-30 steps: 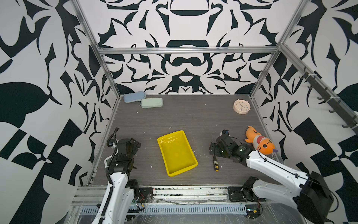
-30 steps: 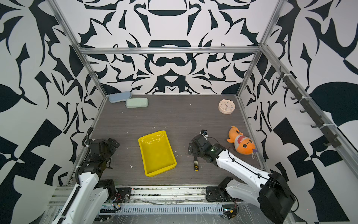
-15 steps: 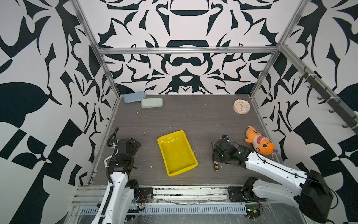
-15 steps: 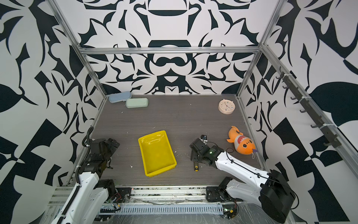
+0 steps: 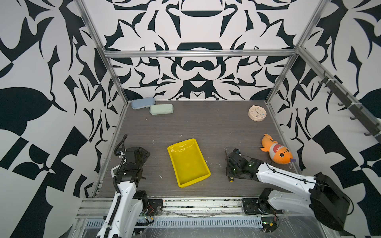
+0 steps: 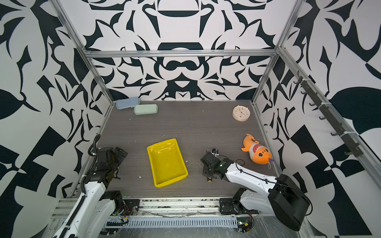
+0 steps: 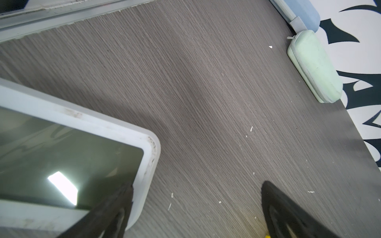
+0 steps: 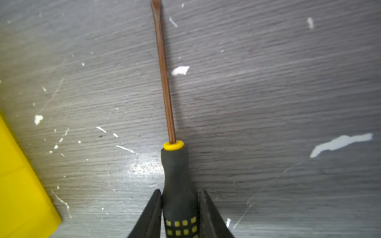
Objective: Put the screwdriver in the bin
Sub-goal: Pick up the screwdriver from the bottom-center of the table, then move the bin to the center of the table.
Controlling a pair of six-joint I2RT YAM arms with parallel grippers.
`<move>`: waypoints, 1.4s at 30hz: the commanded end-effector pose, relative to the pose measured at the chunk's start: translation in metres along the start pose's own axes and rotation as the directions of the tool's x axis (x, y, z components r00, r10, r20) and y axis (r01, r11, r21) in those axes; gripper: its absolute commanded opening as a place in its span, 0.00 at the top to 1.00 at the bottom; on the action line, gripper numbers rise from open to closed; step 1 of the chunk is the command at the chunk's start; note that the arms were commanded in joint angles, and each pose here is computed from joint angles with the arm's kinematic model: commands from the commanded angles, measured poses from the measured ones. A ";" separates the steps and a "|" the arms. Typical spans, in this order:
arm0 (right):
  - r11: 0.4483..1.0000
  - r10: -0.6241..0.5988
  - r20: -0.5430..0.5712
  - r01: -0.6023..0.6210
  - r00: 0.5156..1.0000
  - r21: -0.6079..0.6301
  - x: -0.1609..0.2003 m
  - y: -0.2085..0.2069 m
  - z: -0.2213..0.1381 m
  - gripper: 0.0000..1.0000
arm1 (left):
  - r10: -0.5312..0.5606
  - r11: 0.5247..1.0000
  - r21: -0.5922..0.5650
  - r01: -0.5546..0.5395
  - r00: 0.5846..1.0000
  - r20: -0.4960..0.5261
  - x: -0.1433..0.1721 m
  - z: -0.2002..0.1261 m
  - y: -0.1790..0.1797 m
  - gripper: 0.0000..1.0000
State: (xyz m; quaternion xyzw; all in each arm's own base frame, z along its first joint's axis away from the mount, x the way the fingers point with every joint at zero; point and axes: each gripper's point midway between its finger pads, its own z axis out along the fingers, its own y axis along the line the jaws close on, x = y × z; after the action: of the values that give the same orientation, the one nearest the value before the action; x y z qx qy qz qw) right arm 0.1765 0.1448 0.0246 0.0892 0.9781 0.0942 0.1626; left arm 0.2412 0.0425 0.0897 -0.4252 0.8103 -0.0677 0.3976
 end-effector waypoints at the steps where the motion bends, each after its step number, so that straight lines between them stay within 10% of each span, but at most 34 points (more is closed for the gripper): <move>1: 1.000 0.002 0.048 -0.004 0.999 0.028 -0.005 -0.008 0.000 0.68 | -0.024 1.000 -0.012 0.024 1.000 0.018 -0.004 -0.001 0.002 0.00; 8: 0.998 -0.007 0.029 0.006 1.000 0.055 -0.001 -0.012 0.006 0.65 | -0.029 1.000 -0.013 0.029 0.999 0.021 -0.004 -0.002 0.003 0.00; 12: 0.997 -0.009 0.065 0.004 0.998 0.077 -0.008 -0.015 0.005 0.92 | -0.030 0.999 -0.014 0.030 0.999 0.021 -0.004 -0.001 0.003 0.00; 17: 0.998 -0.011 0.154 0.002 0.988 0.057 -0.031 -0.003 -0.008 0.94 | -0.031 0.999 -0.018 0.032 0.999 0.023 -0.004 -0.002 0.004 0.01; 29: 0.992 -0.007 0.491 0.070 0.871 -0.108 -0.147 0.138 -0.067 1.00 | -0.040 0.999 -0.027 0.040 0.999 0.027 -0.004 -0.002 0.006 0.00; 42: 0.862 -0.415 0.353 0.486 0.839 -0.141 -0.050 0.262 -0.051 1.00 | -0.047 0.999 -0.026 0.047 0.998 0.033 -0.005 -0.002 0.007 0.00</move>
State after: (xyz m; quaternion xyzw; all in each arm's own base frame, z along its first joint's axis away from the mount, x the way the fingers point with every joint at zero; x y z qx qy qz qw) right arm 0.2582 0.3650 0.1404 -0.1208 0.9193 0.1308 0.3509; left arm 0.2408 0.0463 0.0942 -0.4382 0.7984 -0.0668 0.4076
